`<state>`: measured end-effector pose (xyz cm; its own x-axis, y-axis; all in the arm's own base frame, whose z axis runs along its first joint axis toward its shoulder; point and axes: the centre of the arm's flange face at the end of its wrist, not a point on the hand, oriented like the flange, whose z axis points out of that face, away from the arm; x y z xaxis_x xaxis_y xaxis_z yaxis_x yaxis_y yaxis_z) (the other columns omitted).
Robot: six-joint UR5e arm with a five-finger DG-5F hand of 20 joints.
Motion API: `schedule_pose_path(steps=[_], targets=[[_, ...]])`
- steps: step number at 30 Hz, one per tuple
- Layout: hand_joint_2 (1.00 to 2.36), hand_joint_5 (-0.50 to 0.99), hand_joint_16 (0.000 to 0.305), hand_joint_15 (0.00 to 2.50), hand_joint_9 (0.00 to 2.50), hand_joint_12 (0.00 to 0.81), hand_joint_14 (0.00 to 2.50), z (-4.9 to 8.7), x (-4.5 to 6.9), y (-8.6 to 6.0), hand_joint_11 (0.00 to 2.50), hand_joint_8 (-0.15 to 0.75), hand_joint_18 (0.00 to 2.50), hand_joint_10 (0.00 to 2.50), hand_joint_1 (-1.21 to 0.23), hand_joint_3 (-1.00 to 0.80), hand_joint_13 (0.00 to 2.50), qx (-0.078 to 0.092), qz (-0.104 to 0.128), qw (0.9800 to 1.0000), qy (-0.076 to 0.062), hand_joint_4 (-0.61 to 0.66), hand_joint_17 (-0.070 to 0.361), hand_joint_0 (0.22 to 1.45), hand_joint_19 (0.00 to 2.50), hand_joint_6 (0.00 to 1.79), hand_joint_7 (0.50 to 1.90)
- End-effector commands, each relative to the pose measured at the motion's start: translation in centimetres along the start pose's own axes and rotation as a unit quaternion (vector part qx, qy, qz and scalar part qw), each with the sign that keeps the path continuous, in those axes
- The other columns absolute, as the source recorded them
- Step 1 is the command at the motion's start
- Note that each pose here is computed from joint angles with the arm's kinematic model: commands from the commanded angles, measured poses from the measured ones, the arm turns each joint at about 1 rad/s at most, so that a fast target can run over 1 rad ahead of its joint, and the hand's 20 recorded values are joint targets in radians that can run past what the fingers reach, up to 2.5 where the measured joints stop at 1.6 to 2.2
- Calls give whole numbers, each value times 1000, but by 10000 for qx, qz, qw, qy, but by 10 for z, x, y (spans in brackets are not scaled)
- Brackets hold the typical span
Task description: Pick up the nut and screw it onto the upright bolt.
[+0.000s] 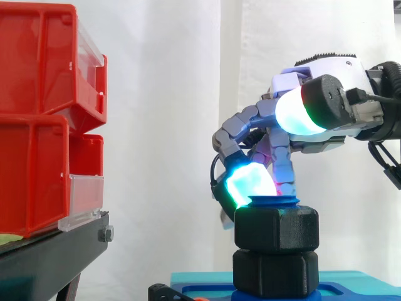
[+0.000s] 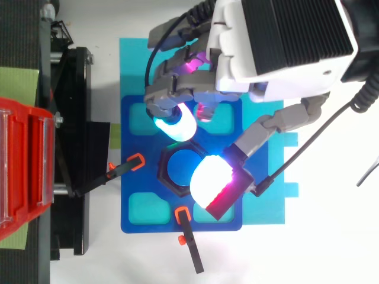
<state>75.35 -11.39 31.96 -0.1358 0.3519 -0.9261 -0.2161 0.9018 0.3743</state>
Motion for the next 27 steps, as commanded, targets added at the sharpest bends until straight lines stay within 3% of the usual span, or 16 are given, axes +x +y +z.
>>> schedule_pose_path(steps=[1,4,6,10,11,13,17,21,23,27], targets=[[1000,100,35,27,1628,305,1,-1,0,-2,113,254,732,4,-257,-500,1012,11,0,10000,1,139,78,500,100,501,1417],[1000,109,32,54,1770,271,3,-1,-1,-2,178,257,901,7,-265,-500,1132,18,0,10000,-2,123,73,503,162,500,1450],[1000,105,28,91,2022,243,3,-2,-2,-4,322,275,1023,13,-269,-500,1311,21,3,10000,5,109,62,506,225,529,1407],[1000,105,25,126,2224,260,5,-3,-3,-5,508,294,1113,19,-271,-500,1480,11,2,10000,0,96,56,504,223,540,1390],[1000,103,26,123,2185,270,5,-3,-4,-5,508,295,1014,19,-268,-500,1445,8,0,10000,-7,95,59,503,197,500,1452],[1000,67,31,128,2042,285,5,-4,-9,-6,427,308,908,18,-261,-500,1371,3,-3,10000,-21,126,69,499,172,503,1334],[1000,-45,39,104,1544,322,4,-4,-32,-2,219,310,743,9,-268,-500,1117,-17,-29,10000,-29,266,87,481,170,504,923],[1000,-117,48,33,1183,361,0,-8,-54,3,65,301,615,3,-291,-500,799,46,-84,9999,49,207,108,462,187,502,717],[1000,-137,48,4,1053,364,0,-9,-71,9,1,289,560,0,-298,-500,701,70,-136,9999,48,193,108,457,178,502,672],[1000,-155,52,0,861,381,0,-4,-77,20,0,282,351,0,-307,-500,522,49,-148,9999,-6,167,117,448,137,501,634]])
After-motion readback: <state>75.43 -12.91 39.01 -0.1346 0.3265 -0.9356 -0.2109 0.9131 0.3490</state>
